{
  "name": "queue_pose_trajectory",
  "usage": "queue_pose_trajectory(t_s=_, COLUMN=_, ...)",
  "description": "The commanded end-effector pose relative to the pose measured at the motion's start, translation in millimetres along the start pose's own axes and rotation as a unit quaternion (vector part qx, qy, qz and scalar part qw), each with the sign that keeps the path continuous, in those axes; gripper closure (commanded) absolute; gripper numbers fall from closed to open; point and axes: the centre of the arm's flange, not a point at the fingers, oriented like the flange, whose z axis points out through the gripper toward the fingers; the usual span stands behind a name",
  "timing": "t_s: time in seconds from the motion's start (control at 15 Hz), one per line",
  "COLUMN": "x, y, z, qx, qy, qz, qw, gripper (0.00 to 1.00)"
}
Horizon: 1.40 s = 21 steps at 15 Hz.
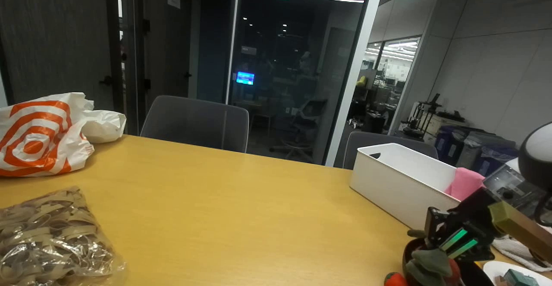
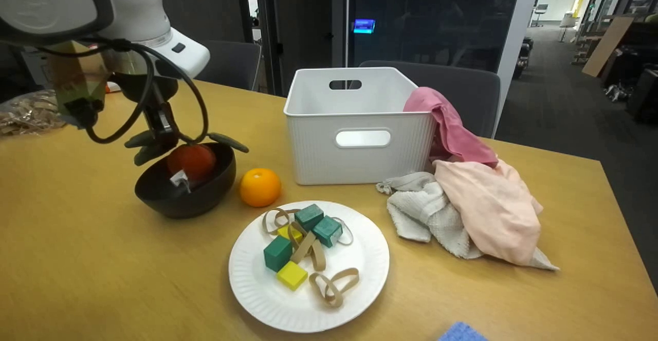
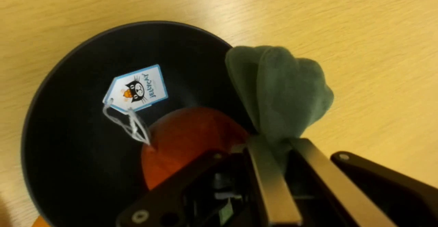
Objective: Put the items in the bowl on the table and put the plush in the bowl
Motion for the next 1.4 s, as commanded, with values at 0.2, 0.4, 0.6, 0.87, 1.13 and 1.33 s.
queue_pose_trajectory(t_s=0.2, x=1.6, y=3.6, z=-8.8, qx=-0.003, qy=0.007, qz=0.007, qw=0.9999, gripper=0.35)
queue_pose_trajectory(t_s=0.4, x=1.9, y=11.7, z=-33.8, qx=-0.029, qy=0.032, qz=0.014, qw=0.999, gripper=0.11)
queue_pose_trajectory(t_s=0.6, x=2.9, y=21.1, z=-63.3, qx=-0.069, qy=0.052, qz=0.012, qw=0.9962, gripper=0.0)
queue_pose_trajectory(t_s=0.87, x=0.2, y=31.7, z=-82.8, qx=-0.135, qy=0.018, qz=0.018, qw=0.9905, gripper=0.0)
queue_pose_trajectory(t_s=1.13, x=-11.5, y=37.4, z=-97.7, qx=-0.19, qy=-0.018, qz=0.011, qw=0.9815, gripper=0.0)
queue_pose_trajectory(t_s=1.33, x=-9.9, y=42.4, z=-82.9, qx=-0.181, qy=-0.023, qz=0.013, qw=0.9832, gripper=0.0)
